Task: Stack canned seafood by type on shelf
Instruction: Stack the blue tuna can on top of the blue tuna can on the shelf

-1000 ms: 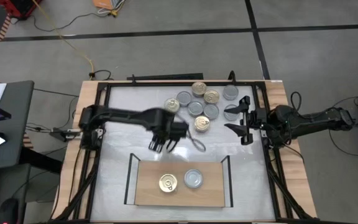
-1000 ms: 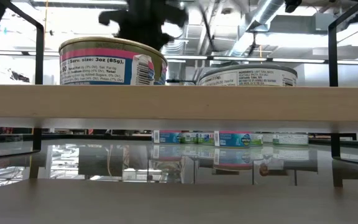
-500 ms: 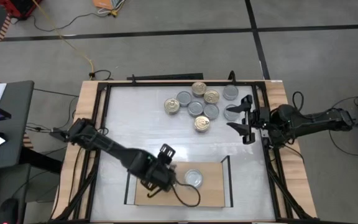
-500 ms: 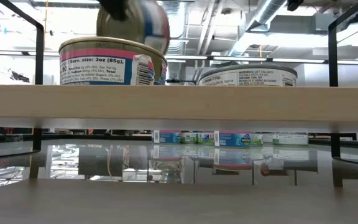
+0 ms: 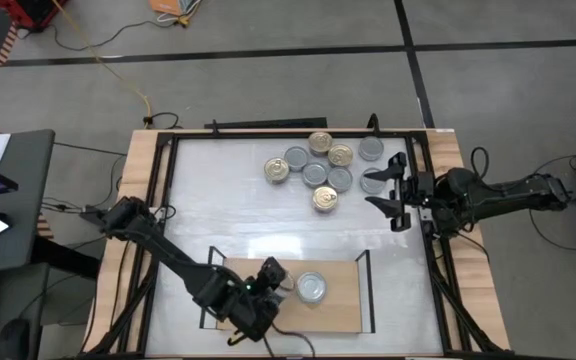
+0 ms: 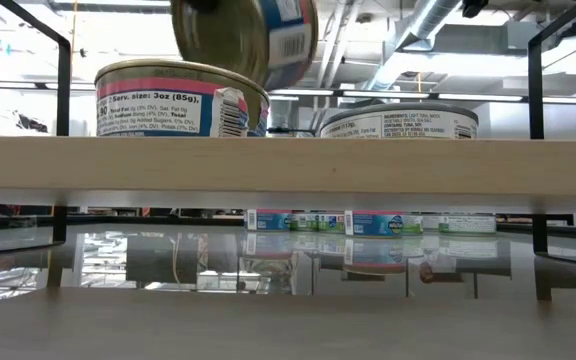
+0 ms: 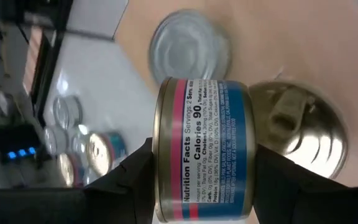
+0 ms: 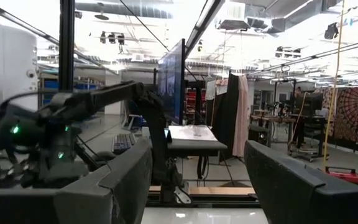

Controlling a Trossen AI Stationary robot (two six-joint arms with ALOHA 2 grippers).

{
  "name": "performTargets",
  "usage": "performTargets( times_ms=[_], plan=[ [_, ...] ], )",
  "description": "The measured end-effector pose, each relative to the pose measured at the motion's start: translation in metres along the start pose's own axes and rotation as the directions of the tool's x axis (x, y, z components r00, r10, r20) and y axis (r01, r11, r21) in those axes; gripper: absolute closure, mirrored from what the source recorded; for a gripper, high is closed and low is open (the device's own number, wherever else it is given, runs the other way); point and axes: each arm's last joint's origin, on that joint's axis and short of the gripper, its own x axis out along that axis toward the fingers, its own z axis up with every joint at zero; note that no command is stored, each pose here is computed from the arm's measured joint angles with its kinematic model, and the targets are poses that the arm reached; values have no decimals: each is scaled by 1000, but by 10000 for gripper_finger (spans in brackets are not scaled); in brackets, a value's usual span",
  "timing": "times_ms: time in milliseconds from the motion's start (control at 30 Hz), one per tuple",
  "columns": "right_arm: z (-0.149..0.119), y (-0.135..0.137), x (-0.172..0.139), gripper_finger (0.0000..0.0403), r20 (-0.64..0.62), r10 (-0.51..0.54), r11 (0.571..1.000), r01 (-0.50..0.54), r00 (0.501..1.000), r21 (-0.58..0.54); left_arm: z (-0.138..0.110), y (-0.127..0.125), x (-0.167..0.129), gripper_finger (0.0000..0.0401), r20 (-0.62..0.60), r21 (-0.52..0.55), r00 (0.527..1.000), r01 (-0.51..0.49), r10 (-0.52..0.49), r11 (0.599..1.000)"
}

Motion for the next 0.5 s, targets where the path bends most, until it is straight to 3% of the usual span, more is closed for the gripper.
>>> performTargets(
  times_ms=[133,333,500],
  plan=[
    [0,0,0,121,-1,0,1000,0,1000,0,-6,-18,10,213,-43,63,996,-70,73,996],
    [0,-1,0,121,-1,-6,1000,6,1000,1,-7,-31,11,208,-38,63,995,-85,88,994],
    [0,-2,0,121,-2,-11,1000,11,1000,10,-5,-40,10,173,8,6,998,54,-54,999]
  ],
)
